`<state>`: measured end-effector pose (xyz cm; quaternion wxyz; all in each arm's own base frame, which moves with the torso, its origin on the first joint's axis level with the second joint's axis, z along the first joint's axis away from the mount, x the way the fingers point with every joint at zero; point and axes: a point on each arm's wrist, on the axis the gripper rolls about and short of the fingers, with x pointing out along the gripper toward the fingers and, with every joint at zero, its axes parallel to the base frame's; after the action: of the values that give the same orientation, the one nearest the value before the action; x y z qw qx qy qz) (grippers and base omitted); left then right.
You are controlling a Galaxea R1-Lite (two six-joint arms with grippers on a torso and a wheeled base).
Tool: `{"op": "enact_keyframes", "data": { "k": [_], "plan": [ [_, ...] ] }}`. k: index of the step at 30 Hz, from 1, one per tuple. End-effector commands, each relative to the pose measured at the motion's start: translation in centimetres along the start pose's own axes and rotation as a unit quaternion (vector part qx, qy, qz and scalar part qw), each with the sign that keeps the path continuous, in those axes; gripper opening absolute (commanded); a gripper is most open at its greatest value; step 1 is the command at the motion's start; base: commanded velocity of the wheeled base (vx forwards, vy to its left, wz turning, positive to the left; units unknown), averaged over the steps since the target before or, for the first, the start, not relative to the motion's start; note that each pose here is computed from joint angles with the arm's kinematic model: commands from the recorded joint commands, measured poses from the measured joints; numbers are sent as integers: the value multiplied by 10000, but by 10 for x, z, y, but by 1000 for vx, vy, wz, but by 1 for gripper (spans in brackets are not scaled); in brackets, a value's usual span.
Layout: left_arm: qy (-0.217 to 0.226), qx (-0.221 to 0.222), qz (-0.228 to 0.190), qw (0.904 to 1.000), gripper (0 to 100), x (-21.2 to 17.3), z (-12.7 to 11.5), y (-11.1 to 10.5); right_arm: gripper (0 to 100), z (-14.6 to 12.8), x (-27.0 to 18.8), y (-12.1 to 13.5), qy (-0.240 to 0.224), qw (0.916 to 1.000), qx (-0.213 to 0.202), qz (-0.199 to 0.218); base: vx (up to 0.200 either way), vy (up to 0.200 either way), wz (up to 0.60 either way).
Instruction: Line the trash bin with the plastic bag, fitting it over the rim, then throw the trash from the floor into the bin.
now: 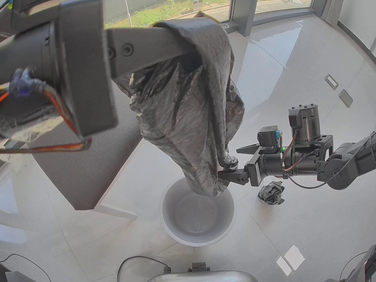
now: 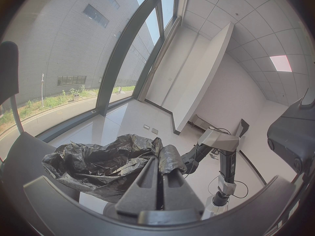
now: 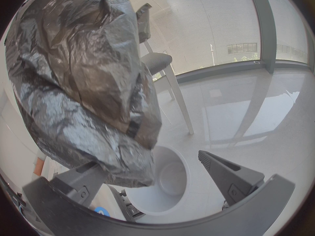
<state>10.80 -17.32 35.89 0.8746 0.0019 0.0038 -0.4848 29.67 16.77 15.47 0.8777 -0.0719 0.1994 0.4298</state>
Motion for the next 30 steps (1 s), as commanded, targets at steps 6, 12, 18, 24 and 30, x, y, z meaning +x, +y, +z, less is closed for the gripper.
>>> {"op": "enact_keyframes", "data": {
  "k": [6,12,18,24,30],
  "plan": [
    [-4,2,-8,10000,0,1,0,-1,100,4,5,13,-54,9998,-111,178,0,0,0],
    [-12,2,-8,10000,0,1,1,-1,0,1,10,14,-17,9999,-118,110,0,0,0],
    [-12,-6,38,10000,0,0,0,0,0,0,9,14,16,9999,-146,-26,0,0,0],
    [57,-5,99,9999,0,1,-3,0,0,-16,4,17,274,9996,-81,-46,0,0,0],
    [310,0,153,9994,0,4,-16,0,0,-45,-17,48,734,9972,-79,141,0,0,0]
  ]
}}
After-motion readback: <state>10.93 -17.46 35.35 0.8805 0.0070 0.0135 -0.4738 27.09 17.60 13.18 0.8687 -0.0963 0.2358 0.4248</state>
